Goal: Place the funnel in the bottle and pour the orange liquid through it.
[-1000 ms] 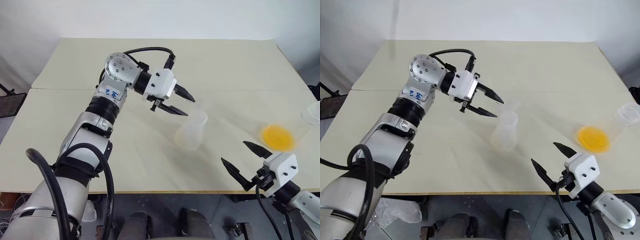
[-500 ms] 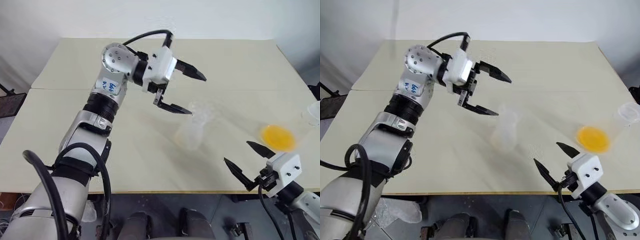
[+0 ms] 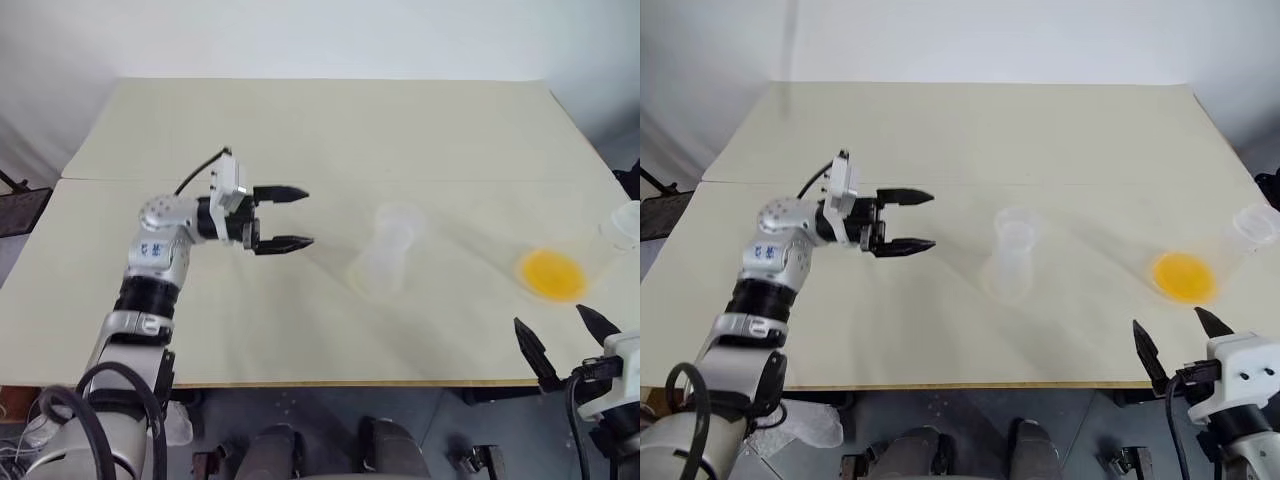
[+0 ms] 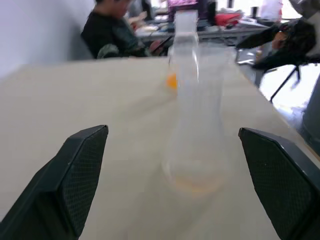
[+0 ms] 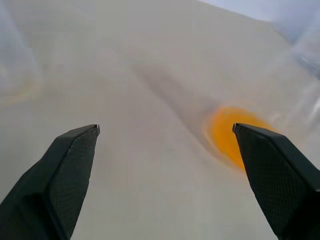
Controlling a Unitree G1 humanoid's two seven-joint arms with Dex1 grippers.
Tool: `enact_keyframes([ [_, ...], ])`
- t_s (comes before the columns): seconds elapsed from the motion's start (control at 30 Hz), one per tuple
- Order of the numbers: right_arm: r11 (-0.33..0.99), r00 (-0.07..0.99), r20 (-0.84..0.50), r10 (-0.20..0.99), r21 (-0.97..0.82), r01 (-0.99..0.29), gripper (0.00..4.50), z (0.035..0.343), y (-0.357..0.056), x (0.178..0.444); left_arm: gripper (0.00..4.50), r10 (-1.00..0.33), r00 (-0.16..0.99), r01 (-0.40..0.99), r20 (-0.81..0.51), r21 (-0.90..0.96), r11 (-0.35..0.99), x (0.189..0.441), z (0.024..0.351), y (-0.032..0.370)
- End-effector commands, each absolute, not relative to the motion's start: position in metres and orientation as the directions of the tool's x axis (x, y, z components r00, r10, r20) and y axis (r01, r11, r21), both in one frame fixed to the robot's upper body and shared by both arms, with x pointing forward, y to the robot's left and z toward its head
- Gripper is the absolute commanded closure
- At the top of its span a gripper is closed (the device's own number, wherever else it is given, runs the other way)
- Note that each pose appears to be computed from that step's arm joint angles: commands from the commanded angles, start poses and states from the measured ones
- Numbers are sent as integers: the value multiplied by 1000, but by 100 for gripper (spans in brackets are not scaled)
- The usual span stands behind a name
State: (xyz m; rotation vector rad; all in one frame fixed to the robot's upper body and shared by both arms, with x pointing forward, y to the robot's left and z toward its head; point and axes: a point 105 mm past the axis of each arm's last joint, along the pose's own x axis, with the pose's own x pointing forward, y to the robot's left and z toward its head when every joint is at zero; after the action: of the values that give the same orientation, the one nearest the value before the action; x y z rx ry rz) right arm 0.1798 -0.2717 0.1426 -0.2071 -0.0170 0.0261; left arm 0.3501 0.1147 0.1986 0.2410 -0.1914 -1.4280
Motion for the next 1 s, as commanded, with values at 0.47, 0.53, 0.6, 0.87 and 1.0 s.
enact_keyframes([
  [0.47,911,935,70,-347,-210,354,0,155,-322,130,5,-986,163,943,23,292,162,331,174,111],
  [0.53,895,919,91,-384,-209,395,0,160,-343,141,5,-983,173,936,54,302,181,331,177,107],
  [0.6,883,908,103,-406,-210,419,0,166,-361,151,5,-982,175,934,66,305,187,329,177,103],
  [0.87,897,919,94,-383,-197,395,0,184,-391,188,5,-977,200,935,73,283,213,313,170,101],
  [1.0,915,932,103,-348,-179,362,0,195,-393,207,5,-973,215,934,81,274,230,309,170,100],
])
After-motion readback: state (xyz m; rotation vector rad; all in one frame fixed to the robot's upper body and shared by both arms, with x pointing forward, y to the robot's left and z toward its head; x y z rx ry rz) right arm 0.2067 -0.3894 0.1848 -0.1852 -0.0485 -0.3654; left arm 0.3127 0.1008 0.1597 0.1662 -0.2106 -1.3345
